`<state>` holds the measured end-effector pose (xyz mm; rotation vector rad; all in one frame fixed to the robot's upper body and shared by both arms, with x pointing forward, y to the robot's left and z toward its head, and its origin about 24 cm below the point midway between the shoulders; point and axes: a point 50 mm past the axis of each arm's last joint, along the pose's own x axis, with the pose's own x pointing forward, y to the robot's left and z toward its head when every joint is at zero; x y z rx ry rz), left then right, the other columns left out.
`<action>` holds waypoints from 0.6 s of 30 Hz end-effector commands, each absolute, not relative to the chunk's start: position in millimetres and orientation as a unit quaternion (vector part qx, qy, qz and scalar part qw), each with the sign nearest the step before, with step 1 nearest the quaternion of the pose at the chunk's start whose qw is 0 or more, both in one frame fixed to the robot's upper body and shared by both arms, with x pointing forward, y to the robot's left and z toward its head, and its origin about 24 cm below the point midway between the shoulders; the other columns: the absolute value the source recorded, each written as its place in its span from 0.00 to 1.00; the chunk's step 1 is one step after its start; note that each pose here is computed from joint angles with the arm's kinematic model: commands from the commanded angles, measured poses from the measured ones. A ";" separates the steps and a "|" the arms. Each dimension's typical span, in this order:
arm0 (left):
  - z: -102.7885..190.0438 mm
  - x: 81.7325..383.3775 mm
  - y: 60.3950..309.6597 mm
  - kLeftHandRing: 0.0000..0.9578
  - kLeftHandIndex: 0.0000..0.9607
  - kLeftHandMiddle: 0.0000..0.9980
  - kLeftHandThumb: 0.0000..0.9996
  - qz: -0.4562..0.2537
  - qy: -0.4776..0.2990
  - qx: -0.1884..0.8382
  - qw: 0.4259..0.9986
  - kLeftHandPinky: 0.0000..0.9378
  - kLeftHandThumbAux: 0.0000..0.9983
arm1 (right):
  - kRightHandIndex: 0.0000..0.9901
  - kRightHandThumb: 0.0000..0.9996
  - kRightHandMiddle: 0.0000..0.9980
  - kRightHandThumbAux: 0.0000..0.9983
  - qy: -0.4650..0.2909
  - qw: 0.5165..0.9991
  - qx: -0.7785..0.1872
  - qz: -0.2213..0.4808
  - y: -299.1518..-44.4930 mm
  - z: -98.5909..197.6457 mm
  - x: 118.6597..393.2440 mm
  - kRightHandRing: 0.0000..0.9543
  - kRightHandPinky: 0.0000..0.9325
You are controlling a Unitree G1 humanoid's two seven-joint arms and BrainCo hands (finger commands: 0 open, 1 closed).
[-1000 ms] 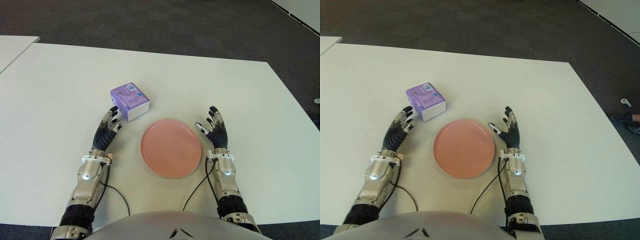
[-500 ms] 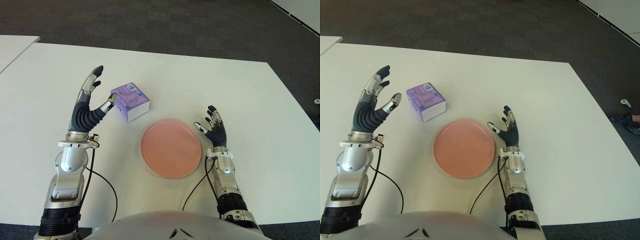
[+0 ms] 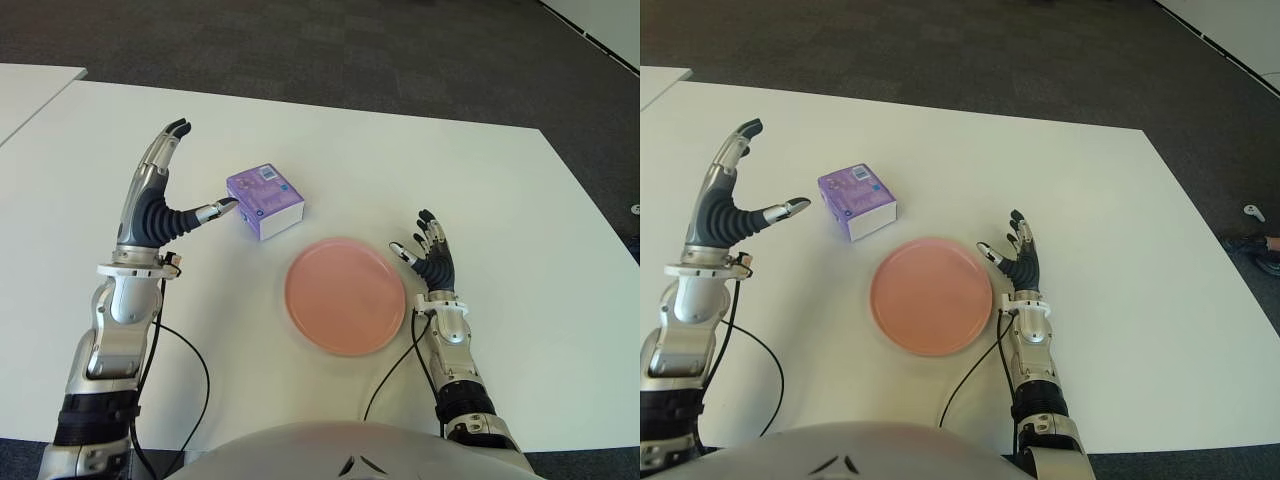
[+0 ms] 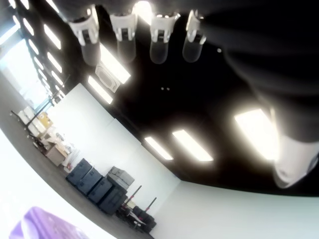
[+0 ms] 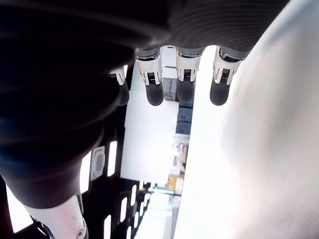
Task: Put the tissue paper into the plate.
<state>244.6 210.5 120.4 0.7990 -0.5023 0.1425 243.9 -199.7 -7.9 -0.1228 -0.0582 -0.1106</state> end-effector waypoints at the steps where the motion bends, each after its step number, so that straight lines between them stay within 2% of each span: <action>1: 122.5 247.8 208.9 0.00 0.00 0.00 0.12 0.066 -0.254 0.449 0.854 0.00 0.57 | 0.00 0.00 0.00 0.78 0.064 0.995 -0.052 -0.059 -197.8 -41.9 223.7 0.00 0.01; 5: 125.3 250.3 204.8 0.00 0.00 0.00 0.08 0.047 -0.262 0.489 0.831 0.00 0.52 | 0.00 0.00 0.00 0.78 0.069 0.995 -0.051 -0.059 -197.5 -42.7 224.0 0.00 0.01; 9: 119.4 266.8 183.8 0.00 0.00 0.00 0.07 -0.002 -0.282 0.514 0.810 0.00 0.50 | 0.00 0.00 0.00 0.79 0.070 0.995 -0.051 -0.058 -197.0 -42.8 224.9 0.00 0.02; 15: 104.9 280.6 160.8 0.00 0.00 0.00 0.07 -0.064 -0.287 0.550 0.782 0.00 0.48 | 0.00 0.00 0.00 0.79 0.074 0.994 -0.050 -0.057 -195.7 -43.1 226.1 0.00 0.02; 18: 86.4 287.7 153.1 0.00 0.00 0.00 0.07 -0.104 -0.271 0.575 0.765 0.00 0.46 | 0.00 0.00 0.00 0.79 0.076 0.994 -0.051 -0.055 -194.8 -43.3 226.8 0.00 0.02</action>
